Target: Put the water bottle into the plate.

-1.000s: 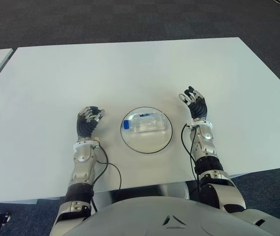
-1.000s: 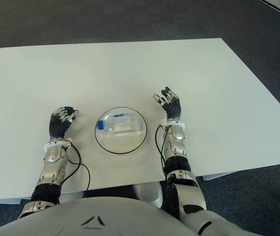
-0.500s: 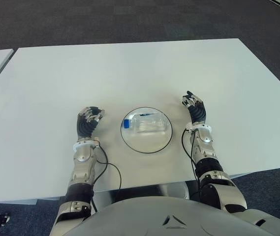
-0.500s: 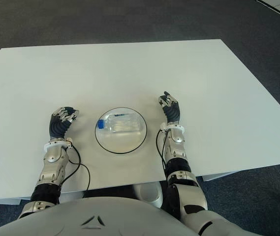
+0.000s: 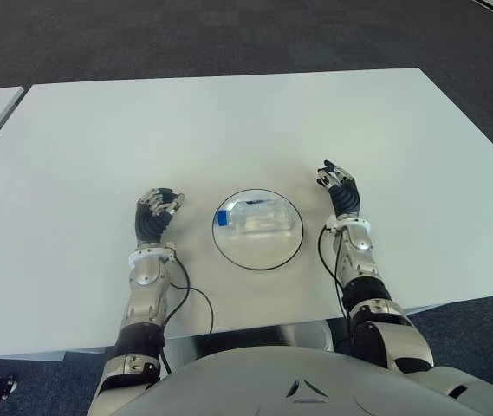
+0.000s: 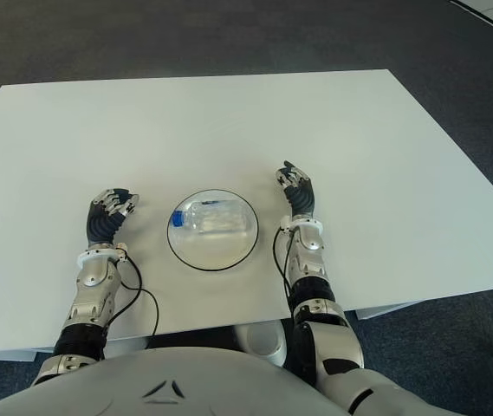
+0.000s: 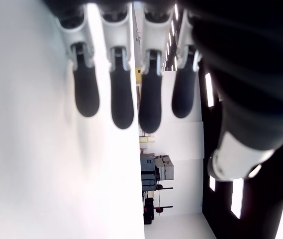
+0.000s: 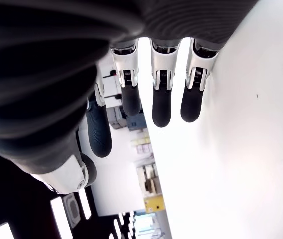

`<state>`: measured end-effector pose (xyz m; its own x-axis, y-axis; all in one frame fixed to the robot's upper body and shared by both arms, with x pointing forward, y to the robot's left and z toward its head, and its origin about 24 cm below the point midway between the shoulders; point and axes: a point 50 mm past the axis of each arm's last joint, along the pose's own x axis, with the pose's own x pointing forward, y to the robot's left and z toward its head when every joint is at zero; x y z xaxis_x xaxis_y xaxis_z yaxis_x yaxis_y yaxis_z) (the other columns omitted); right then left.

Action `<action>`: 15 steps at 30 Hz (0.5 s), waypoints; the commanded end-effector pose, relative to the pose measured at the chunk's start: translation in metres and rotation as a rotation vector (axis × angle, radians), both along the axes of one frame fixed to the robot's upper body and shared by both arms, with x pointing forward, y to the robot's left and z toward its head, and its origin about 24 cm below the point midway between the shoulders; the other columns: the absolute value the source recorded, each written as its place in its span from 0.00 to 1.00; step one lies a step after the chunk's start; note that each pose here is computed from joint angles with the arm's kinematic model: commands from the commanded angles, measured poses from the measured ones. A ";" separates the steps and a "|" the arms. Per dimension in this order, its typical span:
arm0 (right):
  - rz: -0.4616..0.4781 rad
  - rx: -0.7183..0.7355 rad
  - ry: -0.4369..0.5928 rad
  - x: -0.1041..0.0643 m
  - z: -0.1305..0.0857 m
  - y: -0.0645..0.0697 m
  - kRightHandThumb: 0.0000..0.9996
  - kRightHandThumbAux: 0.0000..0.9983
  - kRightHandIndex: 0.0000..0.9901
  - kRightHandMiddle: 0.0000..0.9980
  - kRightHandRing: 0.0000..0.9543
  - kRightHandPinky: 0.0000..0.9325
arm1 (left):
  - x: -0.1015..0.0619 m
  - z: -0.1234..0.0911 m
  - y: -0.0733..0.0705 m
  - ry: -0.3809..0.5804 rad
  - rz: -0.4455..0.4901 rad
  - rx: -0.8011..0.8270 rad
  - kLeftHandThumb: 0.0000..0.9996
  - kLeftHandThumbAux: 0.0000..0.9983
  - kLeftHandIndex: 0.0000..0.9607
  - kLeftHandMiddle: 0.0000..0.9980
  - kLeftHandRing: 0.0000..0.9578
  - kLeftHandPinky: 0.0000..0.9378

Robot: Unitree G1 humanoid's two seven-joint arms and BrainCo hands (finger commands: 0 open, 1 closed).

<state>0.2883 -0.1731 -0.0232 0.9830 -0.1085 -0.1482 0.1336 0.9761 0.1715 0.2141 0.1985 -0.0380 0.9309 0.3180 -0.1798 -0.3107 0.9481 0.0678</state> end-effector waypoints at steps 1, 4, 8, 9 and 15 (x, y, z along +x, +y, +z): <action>-0.008 0.053 0.170 -0.024 -0.035 0.006 0.70 0.73 0.44 0.77 0.78 0.80 | -0.020 -0.025 -0.003 0.153 0.005 -0.046 0.71 0.72 0.45 0.48 0.48 0.49; -0.008 0.065 0.164 -0.025 -0.036 0.006 0.70 0.73 0.44 0.77 0.79 0.80 | -0.020 -0.025 -0.003 0.156 0.005 -0.046 0.71 0.72 0.45 0.47 0.47 0.49; 0.003 0.078 0.141 -0.026 -0.036 0.007 0.70 0.74 0.44 0.77 0.79 0.80 | -0.020 -0.024 -0.003 0.152 0.000 -0.047 0.71 0.72 0.45 0.46 0.47 0.48; 0.005 0.079 0.136 -0.027 -0.036 0.007 0.70 0.74 0.44 0.77 0.79 0.80 | -0.020 -0.024 -0.003 0.151 -0.001 -0.047 0.71 0.72 0.45 0.46 0.47 0.48; 0.026 0.062 0.092 -0.029 -0.035 0.009 0.70 0.74 0.44 0.77 0.79 0.80 | -0.020 -0.024 -0.003 0.143 -0.011 -0.054 0.71 0.72 0.45 0.47 0.47 0.49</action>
<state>0.2844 -0.1696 -0.0262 0.9918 -0.0798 -0.0997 0.0993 0.9728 0.2090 0.2136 0.1982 -0.0377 0.9337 0.3081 -0.1822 -0.3024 0.9513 0.0593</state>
